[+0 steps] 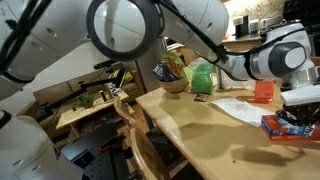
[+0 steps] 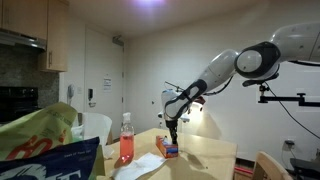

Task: Take a ziplock bag out of the box and put it on the table

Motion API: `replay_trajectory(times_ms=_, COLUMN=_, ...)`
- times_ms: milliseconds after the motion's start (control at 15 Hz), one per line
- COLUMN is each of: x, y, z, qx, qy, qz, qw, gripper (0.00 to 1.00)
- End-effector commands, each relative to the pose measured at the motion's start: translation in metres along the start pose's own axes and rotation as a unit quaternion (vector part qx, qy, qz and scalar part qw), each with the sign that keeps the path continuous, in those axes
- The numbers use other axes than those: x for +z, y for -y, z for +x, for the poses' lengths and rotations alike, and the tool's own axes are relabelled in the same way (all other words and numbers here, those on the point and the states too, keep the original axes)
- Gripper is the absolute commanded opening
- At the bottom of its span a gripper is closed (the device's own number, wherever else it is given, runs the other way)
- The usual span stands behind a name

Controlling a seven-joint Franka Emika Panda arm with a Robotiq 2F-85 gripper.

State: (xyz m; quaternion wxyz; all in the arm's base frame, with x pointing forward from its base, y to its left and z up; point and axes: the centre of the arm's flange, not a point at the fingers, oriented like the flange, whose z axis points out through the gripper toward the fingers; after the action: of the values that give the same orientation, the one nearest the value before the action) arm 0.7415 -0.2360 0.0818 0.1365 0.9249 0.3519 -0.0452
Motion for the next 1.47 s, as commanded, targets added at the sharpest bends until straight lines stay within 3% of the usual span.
replay_trajectory(times_ms=0, x=-0.023, y=0.020, z=-0.013, qx=-0.003, qy=0.057, qz=-0.029, qw=0.9980, gripper=0.00)
replay_trajectory(times_ms=267, x=-0.033, y=0.020, z=-0.013, qx=-0.011, qy=0.104, qz=-0.067, qw=0.9923, gripper=0.00)
replay_trajectory(times_ms=533, x=-0.037, y=0.020, z=-0.013, qx=-0.017, qy=0.111, qz=-0.075, qw=0.9908, gripper=0.00)
replay_trajectory(times_ms=867, x=-0.024, y=0.020, z=-0.019, qx=0.012, qy=0.071, qz=-0.034, qw=0.9968, gripper=0.00)
replay_trajectory(times_ms=1067, x=-0.012, y=0.023, z=-0.030, qx=0.054, qy=0.021, qz=0.018, qw=0.9982, gripper=0.00)
replay_trajectory(times_ms=1400, x=-0.004, y=0.024, z=-0.051, qx=0.149, qy=-0.056, qz=0.056, qw=0.9856, gripper=0.00)
